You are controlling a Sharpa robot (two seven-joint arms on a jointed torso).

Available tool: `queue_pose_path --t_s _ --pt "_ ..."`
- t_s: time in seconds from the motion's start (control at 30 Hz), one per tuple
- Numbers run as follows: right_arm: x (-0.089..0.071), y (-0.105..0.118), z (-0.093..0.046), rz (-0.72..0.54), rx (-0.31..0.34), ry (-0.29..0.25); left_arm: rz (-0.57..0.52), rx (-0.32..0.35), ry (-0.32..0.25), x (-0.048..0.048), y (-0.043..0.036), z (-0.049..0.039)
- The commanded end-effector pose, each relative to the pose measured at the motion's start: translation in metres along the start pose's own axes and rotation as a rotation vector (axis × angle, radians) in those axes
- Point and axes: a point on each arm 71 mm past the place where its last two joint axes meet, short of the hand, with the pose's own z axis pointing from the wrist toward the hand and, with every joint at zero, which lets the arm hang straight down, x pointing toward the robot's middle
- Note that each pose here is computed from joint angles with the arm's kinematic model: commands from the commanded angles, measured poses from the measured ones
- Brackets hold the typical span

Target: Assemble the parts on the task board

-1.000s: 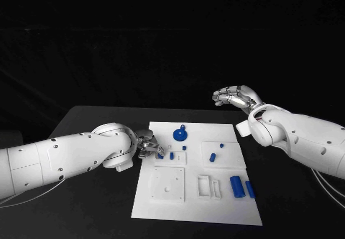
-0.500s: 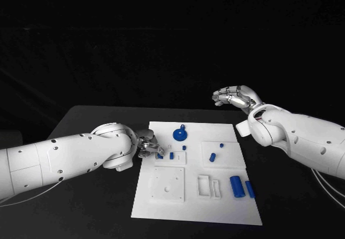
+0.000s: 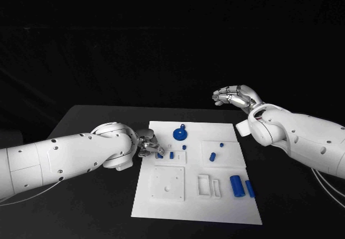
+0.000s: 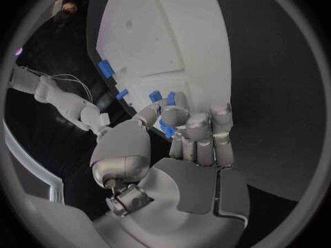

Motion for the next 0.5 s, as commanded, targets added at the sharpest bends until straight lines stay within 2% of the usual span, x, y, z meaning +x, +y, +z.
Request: queue_pose_path --t_s 0.03,0.5 --pt "0.0012 0.0005 -0.0001 0.004 -0.008 0.013 0.037 -0.032 0.086 0.0169 0.0049 0.0020" --pt "0.0016 0.0008 0.0000 0.004 -0.008 0.015 0.023 -0.028 0.099 0.0182 0.0024 0.0030"
